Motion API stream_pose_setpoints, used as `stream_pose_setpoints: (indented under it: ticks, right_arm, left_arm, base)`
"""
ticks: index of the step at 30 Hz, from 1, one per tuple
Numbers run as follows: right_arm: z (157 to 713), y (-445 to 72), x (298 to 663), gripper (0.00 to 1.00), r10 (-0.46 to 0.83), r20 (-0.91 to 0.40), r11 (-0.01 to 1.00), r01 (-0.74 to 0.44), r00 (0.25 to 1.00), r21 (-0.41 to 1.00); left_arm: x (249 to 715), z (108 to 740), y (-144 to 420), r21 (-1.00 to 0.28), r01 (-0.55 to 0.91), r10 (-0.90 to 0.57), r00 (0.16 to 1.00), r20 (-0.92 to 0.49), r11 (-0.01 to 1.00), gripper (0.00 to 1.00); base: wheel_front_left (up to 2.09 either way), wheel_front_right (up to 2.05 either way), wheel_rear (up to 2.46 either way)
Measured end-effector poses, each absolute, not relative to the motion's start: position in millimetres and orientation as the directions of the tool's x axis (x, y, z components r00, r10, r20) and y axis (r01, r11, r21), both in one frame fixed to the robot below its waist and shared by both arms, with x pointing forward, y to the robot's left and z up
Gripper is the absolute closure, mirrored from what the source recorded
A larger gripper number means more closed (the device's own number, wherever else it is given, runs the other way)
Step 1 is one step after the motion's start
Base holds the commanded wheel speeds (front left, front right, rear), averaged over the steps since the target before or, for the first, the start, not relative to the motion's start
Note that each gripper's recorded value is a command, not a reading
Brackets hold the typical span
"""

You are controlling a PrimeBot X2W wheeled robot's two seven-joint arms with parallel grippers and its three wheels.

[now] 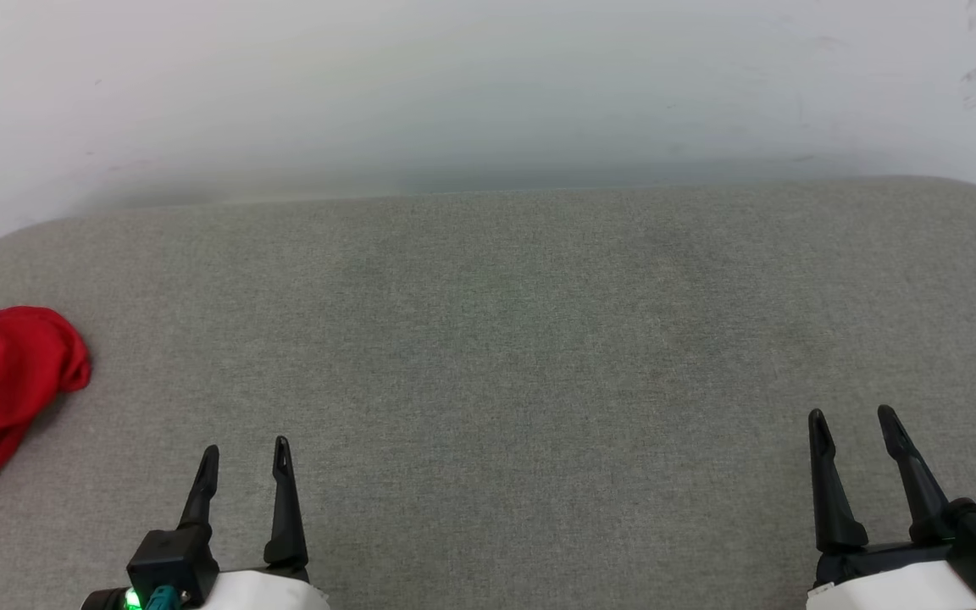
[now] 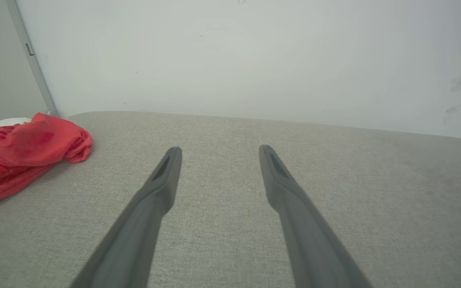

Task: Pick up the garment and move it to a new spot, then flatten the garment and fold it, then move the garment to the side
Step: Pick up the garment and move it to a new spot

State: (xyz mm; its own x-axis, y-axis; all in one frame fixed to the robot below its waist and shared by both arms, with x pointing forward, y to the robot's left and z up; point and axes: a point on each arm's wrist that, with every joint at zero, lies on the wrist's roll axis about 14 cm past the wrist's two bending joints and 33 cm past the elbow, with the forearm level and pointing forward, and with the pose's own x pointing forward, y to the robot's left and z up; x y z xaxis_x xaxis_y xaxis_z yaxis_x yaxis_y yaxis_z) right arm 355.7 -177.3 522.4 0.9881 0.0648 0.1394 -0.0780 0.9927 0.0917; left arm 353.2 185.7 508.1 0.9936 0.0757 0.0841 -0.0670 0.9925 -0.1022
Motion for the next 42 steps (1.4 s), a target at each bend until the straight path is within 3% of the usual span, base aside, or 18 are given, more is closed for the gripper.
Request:
stream_pose_setpoints:
  ticks: [21,42]
  right_arm:
    - [519,-142,367,0.0,0.175,0.131,0.979,-0.187,0.976,0.085]
    - [521,-45,383,0.0,0.449,0.137,0.885,-0.46,0.883,0.068]
  left_arm:
    - [336,509,219,-0.09,-0.185,0.193,0.977,0.085,0.979,0.0]
    - [251,511,300,-0.091,-0.495,0.502,0.86,0.086,0.864,0.0]
  base:
    - [0.0,0.0,0.0]
    - [0.0,0.0,0.0]
